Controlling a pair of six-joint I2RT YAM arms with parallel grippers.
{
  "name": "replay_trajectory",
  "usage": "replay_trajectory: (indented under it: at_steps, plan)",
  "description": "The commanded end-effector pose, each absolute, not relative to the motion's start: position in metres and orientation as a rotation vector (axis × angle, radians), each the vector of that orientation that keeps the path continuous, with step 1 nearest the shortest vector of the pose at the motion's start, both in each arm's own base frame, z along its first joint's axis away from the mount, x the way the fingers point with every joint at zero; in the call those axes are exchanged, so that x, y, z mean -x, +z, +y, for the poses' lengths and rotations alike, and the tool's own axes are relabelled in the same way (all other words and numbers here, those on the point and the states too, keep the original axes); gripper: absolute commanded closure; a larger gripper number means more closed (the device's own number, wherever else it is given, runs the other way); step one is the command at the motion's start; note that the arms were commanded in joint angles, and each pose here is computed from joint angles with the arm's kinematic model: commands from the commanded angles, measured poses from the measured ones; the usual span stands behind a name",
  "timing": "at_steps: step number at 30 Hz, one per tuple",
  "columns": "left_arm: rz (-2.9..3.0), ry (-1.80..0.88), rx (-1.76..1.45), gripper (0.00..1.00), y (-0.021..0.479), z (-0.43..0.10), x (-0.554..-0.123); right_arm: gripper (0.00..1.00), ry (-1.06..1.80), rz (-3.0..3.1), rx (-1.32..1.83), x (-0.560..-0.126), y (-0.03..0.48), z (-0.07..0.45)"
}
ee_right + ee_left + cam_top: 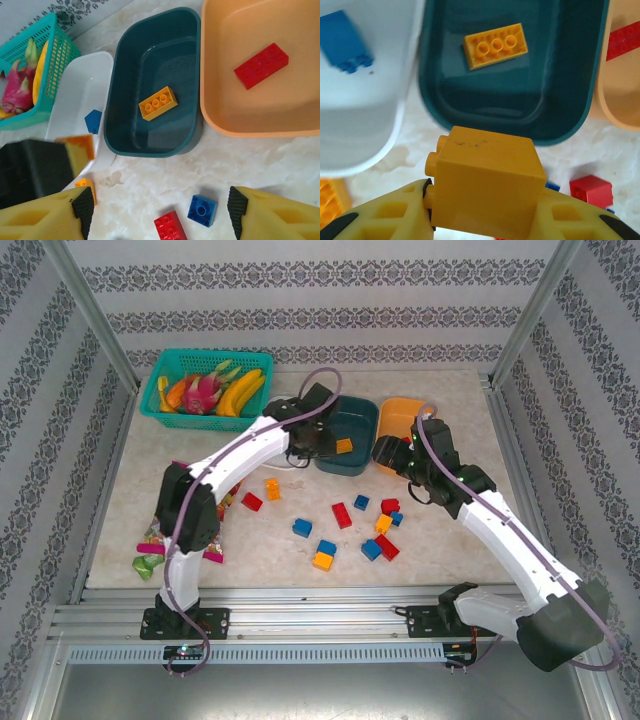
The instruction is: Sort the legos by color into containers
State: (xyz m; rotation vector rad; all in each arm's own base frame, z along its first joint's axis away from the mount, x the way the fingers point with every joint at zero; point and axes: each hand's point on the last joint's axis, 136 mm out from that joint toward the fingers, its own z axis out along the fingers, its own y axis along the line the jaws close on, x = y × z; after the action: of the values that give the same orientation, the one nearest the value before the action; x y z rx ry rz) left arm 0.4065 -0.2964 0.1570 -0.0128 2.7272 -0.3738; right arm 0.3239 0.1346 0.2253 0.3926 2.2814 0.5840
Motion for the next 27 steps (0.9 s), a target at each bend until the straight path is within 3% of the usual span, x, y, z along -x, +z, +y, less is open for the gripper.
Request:
replay_trajectory:
  at_steps: [1, 7, 18, 20, 24, 27]
  plan:
    - [2.71, -0.374, -0.085, 0.59, 0.155, -0.316, -0.422, 0.27, 0.62, 2.293, -0.388, -0.324, 0.233, 0.138]
    - [2.746, -0.325, -0.11, 0.59, 0.12, -0.332, -0.446, 0.27, 0.625, 2.312, -0.409, -0.32, 0.224, 0.136]
    - [2.846, -0.273, -0.093, 0.57, 0.075, -0.341, -0.435, 0.26, 0.594, 2.343, -0.439, -0.316, 0.215, 0.128]
    - [2.859, -0.266, -0.089, 0.53, 0.07, -0.341, -0.435, 0.26, 0.592, 2.349, -0.444, -0.316, 0.213, 0.127]
    - [2.87, -0.257, -0.085, 0.36, 0.065, -0.341, -0.435, 0.25, 0.582, 2.358, -0.441, -0.314, 0.212, 0.126]
    - [2.845, -0.271, -0.085, 0.3, 0.079, -0.343, -0.439, 0.25, 0.56, 2.366, -0.434, -0.31, 0.214, 0.123]
